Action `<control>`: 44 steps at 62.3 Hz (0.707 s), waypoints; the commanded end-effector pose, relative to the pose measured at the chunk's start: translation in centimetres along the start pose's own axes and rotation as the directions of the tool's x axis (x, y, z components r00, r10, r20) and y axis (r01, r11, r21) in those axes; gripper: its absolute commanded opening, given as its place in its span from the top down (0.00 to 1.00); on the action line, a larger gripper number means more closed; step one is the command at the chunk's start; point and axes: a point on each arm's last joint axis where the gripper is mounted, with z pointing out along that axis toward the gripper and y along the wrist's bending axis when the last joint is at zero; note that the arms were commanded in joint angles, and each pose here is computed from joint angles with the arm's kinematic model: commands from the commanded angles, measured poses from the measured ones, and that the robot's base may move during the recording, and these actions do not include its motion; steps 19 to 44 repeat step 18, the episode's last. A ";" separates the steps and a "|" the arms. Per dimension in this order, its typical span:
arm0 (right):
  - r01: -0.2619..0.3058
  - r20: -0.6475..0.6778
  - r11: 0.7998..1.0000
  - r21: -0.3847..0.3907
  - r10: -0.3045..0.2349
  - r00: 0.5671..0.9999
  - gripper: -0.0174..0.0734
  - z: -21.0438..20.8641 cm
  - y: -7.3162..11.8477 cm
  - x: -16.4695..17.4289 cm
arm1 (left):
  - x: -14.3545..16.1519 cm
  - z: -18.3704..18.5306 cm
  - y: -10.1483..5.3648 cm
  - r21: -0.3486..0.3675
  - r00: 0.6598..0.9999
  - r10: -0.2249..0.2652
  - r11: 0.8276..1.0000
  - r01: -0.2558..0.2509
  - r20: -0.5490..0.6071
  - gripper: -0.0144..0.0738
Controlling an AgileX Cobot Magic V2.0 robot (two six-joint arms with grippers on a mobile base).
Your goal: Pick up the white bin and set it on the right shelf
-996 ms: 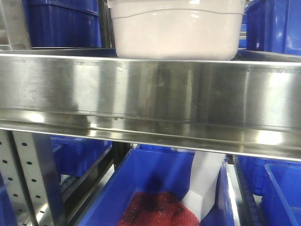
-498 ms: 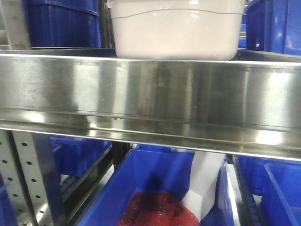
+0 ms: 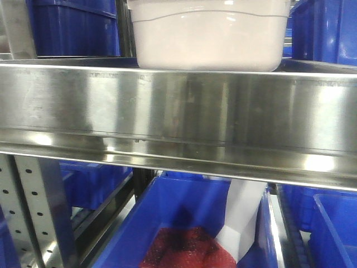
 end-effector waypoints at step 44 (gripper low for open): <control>0.005 0.061 1.000 0.001 -0.005 0.998 0.73 -0.1 0.0 -0.3 | -0.4 -0.1 0.1 -0.005 0.996 -0.010 1.000 0.011 0.091 0.97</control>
